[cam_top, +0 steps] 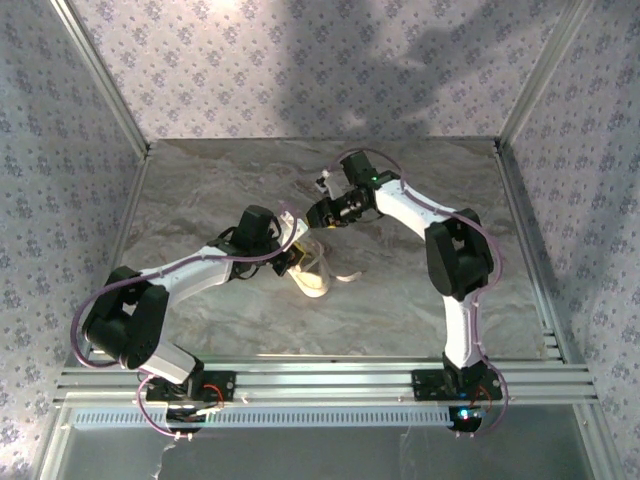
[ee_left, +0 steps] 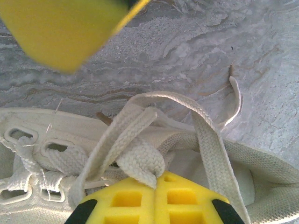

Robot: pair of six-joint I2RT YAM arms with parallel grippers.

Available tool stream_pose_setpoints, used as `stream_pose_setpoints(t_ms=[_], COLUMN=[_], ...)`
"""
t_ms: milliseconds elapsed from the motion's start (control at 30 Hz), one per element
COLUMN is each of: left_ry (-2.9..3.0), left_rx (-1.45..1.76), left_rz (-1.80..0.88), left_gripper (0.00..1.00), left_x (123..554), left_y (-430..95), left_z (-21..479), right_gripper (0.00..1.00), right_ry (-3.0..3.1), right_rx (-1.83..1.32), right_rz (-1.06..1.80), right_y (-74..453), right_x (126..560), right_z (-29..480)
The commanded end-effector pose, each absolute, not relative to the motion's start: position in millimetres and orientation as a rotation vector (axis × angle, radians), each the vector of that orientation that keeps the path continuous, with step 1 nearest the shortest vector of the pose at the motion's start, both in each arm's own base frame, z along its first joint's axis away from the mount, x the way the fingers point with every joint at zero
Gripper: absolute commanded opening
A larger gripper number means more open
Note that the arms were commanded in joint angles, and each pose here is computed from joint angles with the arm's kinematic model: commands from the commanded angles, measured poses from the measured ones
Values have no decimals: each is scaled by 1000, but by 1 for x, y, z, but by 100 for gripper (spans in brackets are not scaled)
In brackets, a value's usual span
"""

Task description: Tie the shoes

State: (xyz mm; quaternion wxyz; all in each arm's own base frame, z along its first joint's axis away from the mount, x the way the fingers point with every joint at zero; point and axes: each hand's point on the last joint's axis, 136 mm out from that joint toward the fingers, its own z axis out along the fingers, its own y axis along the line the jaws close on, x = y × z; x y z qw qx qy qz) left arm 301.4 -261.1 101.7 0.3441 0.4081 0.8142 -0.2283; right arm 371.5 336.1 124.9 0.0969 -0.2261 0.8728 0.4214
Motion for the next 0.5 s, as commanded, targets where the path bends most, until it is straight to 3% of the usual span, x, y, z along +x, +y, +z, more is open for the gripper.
stream_pose_setpoints(t_ms=[0, 200, 300, 367, 467], left_ry=[2135, 2124, 2121, 2121, 2121], left_rx=[1064, 1064, 1065, 1069, 1072], left_rz=[-538, -511, -504, -500, -495], left_gripper=[0, 0, 0, 0, 0], left_x=[305, 305, 306, 306, 306], left_y=[-258, -257, -257, -257, -256], left_z=[93, 91, 91, 90, 90], right_gripper=[46, 46, 41, 31, 7], right_ry=[2658, 2704, 2704, 2699, 2672], right_rx=[-600, -607, -620, -629, -650], right_rz=[1291, 1312, 1343, 1361, 1369], right_y=[350, 359, 362, 364, 365], right_x=[366, 358, 355, 353, 353], right_z=[121, 114, 113, 115, 122])
